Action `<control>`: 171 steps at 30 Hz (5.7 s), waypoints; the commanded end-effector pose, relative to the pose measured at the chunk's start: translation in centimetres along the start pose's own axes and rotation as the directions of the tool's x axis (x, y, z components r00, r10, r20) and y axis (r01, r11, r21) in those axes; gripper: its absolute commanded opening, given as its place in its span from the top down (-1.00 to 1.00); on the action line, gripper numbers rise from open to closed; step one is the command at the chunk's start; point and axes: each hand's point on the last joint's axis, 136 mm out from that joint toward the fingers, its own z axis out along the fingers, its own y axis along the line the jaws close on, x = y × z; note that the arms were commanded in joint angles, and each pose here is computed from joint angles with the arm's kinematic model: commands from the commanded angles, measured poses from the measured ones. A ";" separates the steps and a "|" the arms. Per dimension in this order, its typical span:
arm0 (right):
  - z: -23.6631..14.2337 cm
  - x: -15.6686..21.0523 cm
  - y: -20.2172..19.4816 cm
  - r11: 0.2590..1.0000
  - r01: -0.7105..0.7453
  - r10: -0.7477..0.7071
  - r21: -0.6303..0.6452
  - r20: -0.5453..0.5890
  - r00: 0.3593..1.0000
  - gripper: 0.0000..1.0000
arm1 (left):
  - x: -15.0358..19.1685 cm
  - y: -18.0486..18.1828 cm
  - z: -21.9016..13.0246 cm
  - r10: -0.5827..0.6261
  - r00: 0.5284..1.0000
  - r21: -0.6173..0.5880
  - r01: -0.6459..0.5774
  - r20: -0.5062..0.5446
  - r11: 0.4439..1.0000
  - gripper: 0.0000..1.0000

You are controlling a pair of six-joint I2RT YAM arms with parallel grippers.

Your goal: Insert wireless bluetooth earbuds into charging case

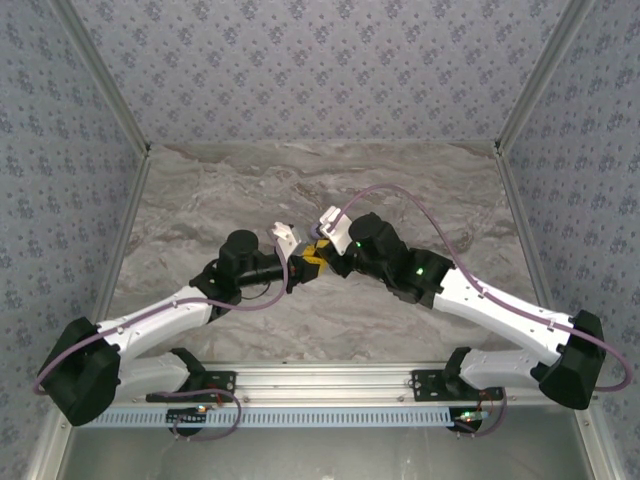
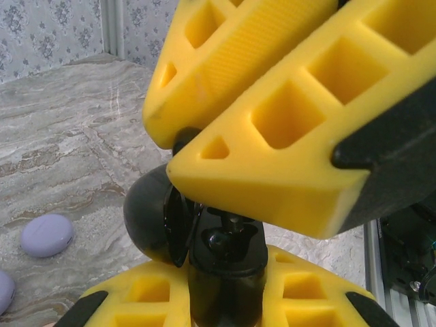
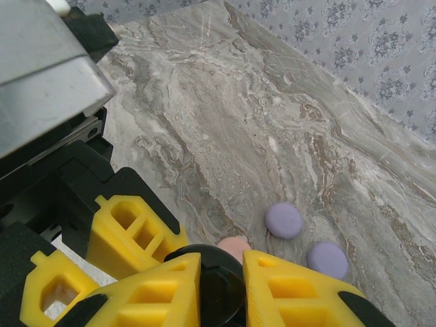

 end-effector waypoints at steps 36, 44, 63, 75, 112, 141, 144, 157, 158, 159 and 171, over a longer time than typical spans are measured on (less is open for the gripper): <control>-0.8 1.7 -0.2 0.998 0.061 -0.061 0.013 -0.056 0.997 0.53 | -3.0 -1.1 -0.4 0.049 0.995 0.026 -0.052 0.084 0.998 0.94; -0.6 1.6 -0.2 0.998 0.060 -0.059 0.010 -0.051 0.997 0.52 | -3.0 -1.2 -0.3 0.048 0.995 0.030 -0.051 0.083 0.998 0.94; 0.6 0.4 0.2 0.999 0.043 -0.043 -0.008 -0.034 0.998 0.52 | -3.0 -1.3 -0.3 0.051 0.995 0.033 -0.054 0.082 0.998 0.94; 0.4 -0.2 0.3 1.000 0.024 -0.024 -0.013 -0.002 1.000 0.52 | -3.0 -1.3 -0.3 0.049 0.995 0.034 -0.052 0.084 0.998 0.94; -0.7 -1.2 0.4 0.988 -0.080 0.081 -0.128 -0.003 0.997 0.31 | -3.0 -1.3 -0.1 0.065 0.994 0.027 -0.067 0.083 0.997 0.94; -5.1 -2.0 -3.3 0.887 -0.404 0.422 -0.224 0.040 0.906 0.05 | -5.2 -0.8 -0.3 0.188 0.966 -0.087 -0.175 0.176 0.981 1.00; -5.6 -2.4 -3.6 0.889 -0.403 0.424 -0.217 0.058 0.904 0.07 | -6.2 -0.4 -0.8 0.208 0.953 -0.133 -0.182 0.222 0.974 1.00; -5.9 -2.5 -5.5 0.893 -0.433 0.445 -0.120 0.106 0.889 0.02 | -8.9 -0.8 -2.9 0.284 0.910 -0.200 -0.231 0.301 0.952 1.00; -5.8 -2.0 -6.0 0.892 -0.444 0.451 -0.086 0.097 0.887 0.01 | -8.9 -0.8 -2.9 0.283 0.911 -0.202 -0.229 0.300 0.952 1.00; -5.6 -1.2 -6.7 0.887 -0.460 0.462 -0.044 0.080 0.883 0.00 | -8.7 -0.7 -2.9 0.279 0.914 -0.204 -0.225 0.295 0.953 1.00; 0.8 15.1 -11.4 0.793 -0.478 0.605 0.377 -0.394 0.692 -0.09 | -6.4 -0.5 -4.4 0.236 0.944 -0.225 -0.184 0.230 0.957 1.00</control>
